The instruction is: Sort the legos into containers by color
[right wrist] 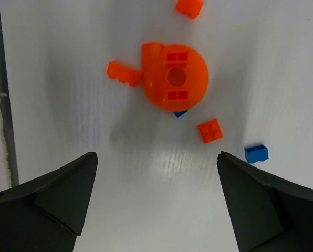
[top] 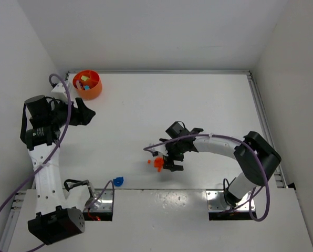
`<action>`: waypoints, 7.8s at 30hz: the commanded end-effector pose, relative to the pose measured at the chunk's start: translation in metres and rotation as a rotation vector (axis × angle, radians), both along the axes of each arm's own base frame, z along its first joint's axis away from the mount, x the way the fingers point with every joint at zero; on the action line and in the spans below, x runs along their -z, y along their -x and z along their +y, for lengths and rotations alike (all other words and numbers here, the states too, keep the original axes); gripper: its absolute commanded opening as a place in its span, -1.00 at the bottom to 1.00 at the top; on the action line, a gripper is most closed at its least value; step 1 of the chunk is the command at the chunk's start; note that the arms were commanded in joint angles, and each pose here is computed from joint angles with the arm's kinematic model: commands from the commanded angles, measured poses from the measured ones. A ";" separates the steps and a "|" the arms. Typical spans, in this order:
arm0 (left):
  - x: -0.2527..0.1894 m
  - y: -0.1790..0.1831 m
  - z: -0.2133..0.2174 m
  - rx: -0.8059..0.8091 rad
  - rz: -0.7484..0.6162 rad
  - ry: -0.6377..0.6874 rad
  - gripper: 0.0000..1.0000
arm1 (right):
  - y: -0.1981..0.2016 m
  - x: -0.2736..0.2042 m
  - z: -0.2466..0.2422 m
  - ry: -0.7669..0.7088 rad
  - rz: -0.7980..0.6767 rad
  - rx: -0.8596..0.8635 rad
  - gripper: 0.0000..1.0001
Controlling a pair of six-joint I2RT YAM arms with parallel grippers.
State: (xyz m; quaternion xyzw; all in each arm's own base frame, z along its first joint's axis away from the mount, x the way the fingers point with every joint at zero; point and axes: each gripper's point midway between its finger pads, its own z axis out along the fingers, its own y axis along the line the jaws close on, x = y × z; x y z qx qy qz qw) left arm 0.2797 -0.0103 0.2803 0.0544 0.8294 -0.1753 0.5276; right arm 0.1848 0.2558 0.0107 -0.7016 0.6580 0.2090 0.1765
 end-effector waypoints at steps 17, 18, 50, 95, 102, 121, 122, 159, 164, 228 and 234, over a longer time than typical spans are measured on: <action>0.013 -0.008 -0.005 0.016 0.034 0.085 0.44 | -0.005 0.008 0.038 -0.108 -0.205 -0.321 0.96; 0.013 -0.008 -0.005 0.016 0.034 0.085 0.44 | -0.008 0.005 0.041 -0.114 -0.218 -0.330 0.96; 0.037 -0.005 -0.010 0.038 0.097 0.125 0.44 | 0.005 0.040 0.045 -0.017 -0.042 -0.312 -0.38; 0.033 0.001 -0.013 0.048 0.061 0.116 0.44 | -0.004 0.038 0.033 0.096 0.037 -0.160 -0.34; 0.036 -0.001 -0.013 0.047 0.070 0.119 0.44 | -0.002 0.029 0.035 0.071 0.035 -0.153 -0.52; 0.032 0.000 -0.013 0.045 0.056 0.120 0.44 | -0.020 -0.014 0.019 0.102 -0.030 0.067 0.30; 0.032 0.000 -0.013 0.045 0.056 0.120 0.44 | -0.018 -0.011 0.017 0.109 -0.024 0.067 0.30; 0.038 -0.001 -0.012 0.033 0.070 0.127 0.44 | -0.018 0.050 0.006 0.248 -0.025 0.195 0.19; 0.040 -0.001 -0.012 0.033 0.068 0.126 0.44 | -0.018 0.050 0.006 0.248 -0.021 0.203 0.34; 0.055 0.110 -0.080 0.976 -0.567 -0.714 0.21 | -0.010 -0.164 0.120 -0.355 0.733 0.130 -1.00; 0.069 0.121 -0.102 1.128 -0.672 -0.706 0.19 | -0.013 -0.181 0.125 -0.420 0.830 0.114 -1.00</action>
